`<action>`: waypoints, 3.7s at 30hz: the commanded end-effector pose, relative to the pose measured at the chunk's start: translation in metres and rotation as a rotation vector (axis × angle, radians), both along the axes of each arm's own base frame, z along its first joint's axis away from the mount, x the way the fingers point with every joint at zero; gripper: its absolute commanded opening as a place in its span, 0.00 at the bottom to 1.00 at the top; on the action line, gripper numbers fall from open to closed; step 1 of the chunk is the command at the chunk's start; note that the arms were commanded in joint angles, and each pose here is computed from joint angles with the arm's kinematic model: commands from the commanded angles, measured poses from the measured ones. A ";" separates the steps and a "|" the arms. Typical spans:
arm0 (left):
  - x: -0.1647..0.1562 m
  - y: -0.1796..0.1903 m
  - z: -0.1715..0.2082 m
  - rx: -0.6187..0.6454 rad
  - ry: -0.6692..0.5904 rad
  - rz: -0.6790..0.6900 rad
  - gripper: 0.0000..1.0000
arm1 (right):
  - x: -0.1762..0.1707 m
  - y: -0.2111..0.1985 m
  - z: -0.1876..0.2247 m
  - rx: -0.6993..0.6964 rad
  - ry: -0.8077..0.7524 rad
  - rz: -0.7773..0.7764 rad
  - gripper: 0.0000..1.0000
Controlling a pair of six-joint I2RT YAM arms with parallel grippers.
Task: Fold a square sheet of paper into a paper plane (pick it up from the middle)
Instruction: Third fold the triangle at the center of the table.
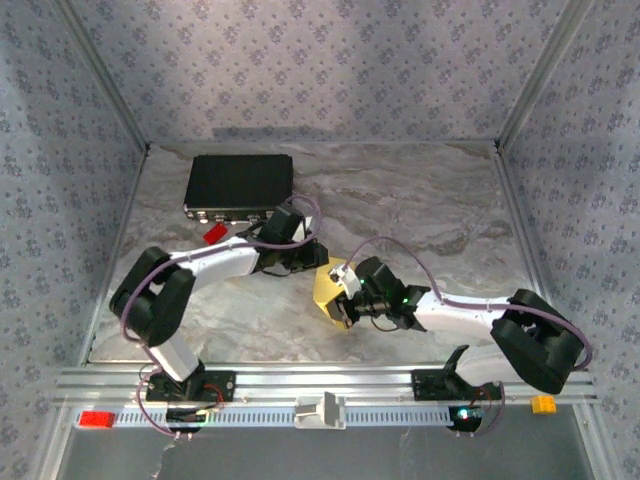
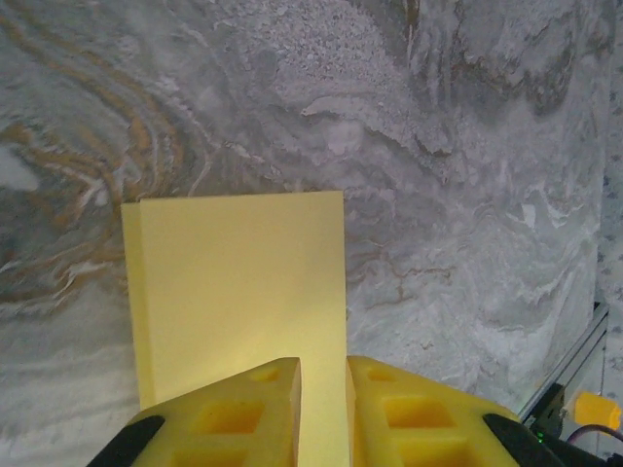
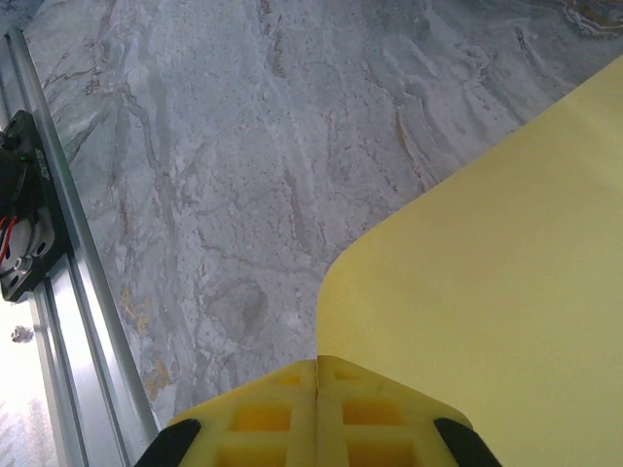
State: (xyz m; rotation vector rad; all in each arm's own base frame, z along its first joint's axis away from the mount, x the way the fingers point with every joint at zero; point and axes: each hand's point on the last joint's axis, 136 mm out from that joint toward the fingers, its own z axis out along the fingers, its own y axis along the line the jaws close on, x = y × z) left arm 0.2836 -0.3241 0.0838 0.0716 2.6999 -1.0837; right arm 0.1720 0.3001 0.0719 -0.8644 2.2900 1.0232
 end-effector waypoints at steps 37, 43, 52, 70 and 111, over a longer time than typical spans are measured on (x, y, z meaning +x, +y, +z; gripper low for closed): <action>-0.012 0.003 -0.078 0.151 0.137 -0.080 0.13 | 0.044 -0.042 -0.033 -0.178 0.079 -0.252 0.00; -0.013 0.004 -0.078 0.153 0.133 -0.078 0.13 | 0.040 -0.046 -0.035 -0.183 0.092 -0.257 0.00; -0.013 0.004 -0.079 0.152 0.137 -0.076 0.13 | 0.043 -0.045 -0.038 -0.193 0.093 -0.265 0.00; -0.014 0.003 -0.080 0.149 0.140 -0.074 0.12 | 0.043 -0.046 -0.043 -0.204 0.102 -0.267 0.00; -0.028 -0.006 0.020 -0.137 -0.043 0.010 0.05 | 0.041 -0.052 -0.058 -0.262 0.129 -0.283 0.00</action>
